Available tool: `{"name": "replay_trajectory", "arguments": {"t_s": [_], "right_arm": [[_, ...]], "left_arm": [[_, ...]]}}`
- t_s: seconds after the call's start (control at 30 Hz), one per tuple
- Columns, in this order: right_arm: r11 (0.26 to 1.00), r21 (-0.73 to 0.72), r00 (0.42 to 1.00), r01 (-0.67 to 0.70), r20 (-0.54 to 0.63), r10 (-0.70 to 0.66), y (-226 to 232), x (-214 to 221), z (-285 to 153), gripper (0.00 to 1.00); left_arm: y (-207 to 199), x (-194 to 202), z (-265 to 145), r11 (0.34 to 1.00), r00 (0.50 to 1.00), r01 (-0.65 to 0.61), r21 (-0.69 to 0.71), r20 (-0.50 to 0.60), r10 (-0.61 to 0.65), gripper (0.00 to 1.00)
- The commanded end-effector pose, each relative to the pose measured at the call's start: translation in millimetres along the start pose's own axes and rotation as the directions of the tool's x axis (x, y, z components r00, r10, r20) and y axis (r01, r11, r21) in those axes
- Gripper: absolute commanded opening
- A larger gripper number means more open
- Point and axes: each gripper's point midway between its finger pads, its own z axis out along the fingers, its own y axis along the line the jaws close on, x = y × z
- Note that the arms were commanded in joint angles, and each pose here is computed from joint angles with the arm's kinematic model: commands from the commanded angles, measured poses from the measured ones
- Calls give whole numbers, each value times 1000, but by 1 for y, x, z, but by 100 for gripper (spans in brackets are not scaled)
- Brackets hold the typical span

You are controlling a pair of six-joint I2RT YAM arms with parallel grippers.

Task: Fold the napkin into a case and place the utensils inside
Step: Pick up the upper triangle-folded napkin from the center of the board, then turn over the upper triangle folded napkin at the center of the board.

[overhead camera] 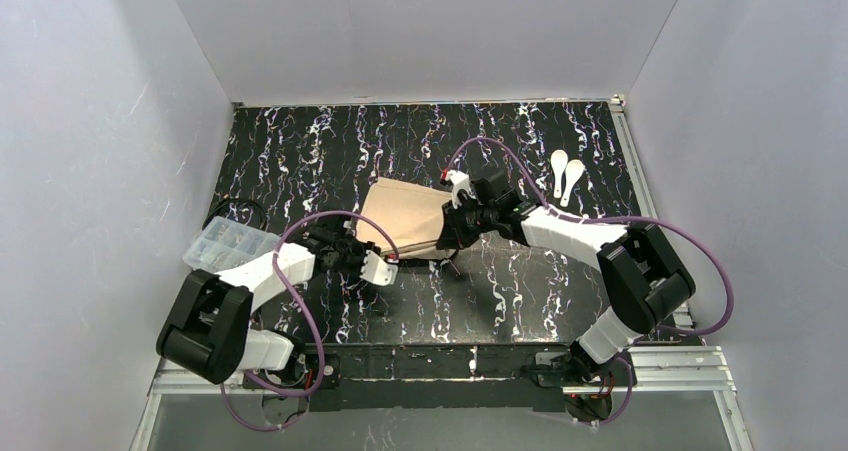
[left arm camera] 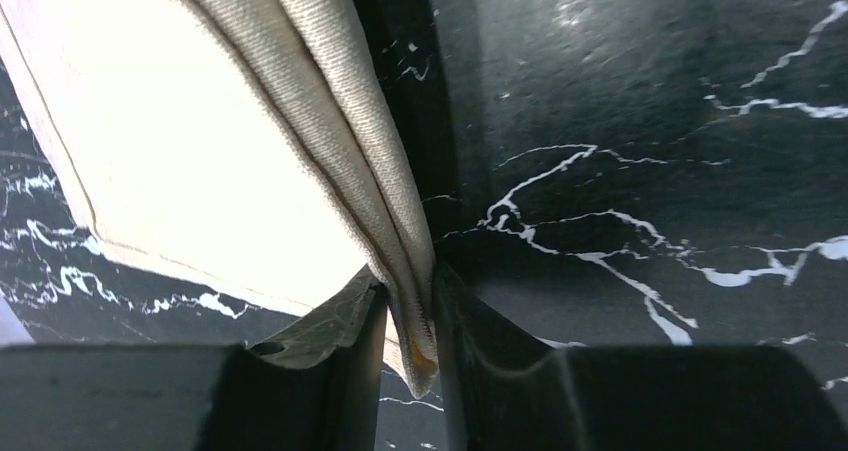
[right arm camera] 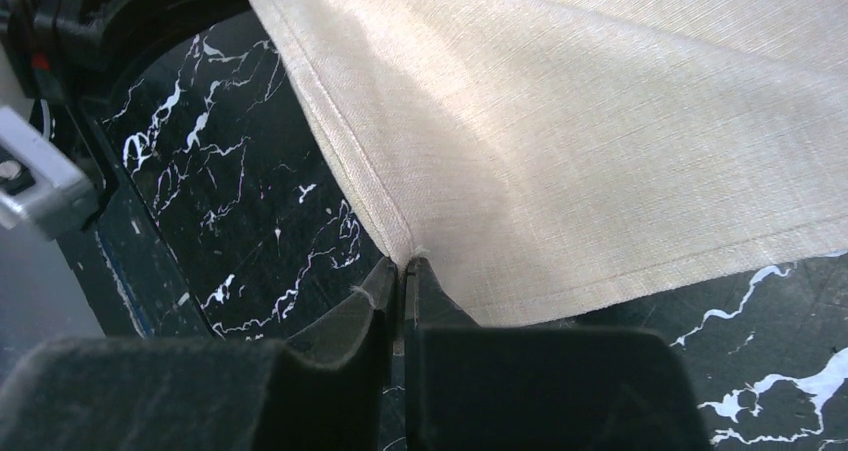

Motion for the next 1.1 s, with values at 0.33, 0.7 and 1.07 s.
{"name": "replay_trajectory", "arguments": {"t_s": [0.33, 0.7, 1.07], "right_arm": [[994, -92, 994, 65, 96, -56, 45, -41, -43, 1], [964, -263, 997, 43, 76, -24, 155, -15, -125, 1], [963, -267, 997, -39, 51, 54, 161, -4, -135, 1]], "left_arm": [[19, -38, -69, 981, 982, 181, 71, 44, -184, 0], [-52, -123, -208, 856, 914, 317, 408, 108, -390, 0], [-46, -143, -221, 771, 828, 460, 440, 99, -551, 0]]}}
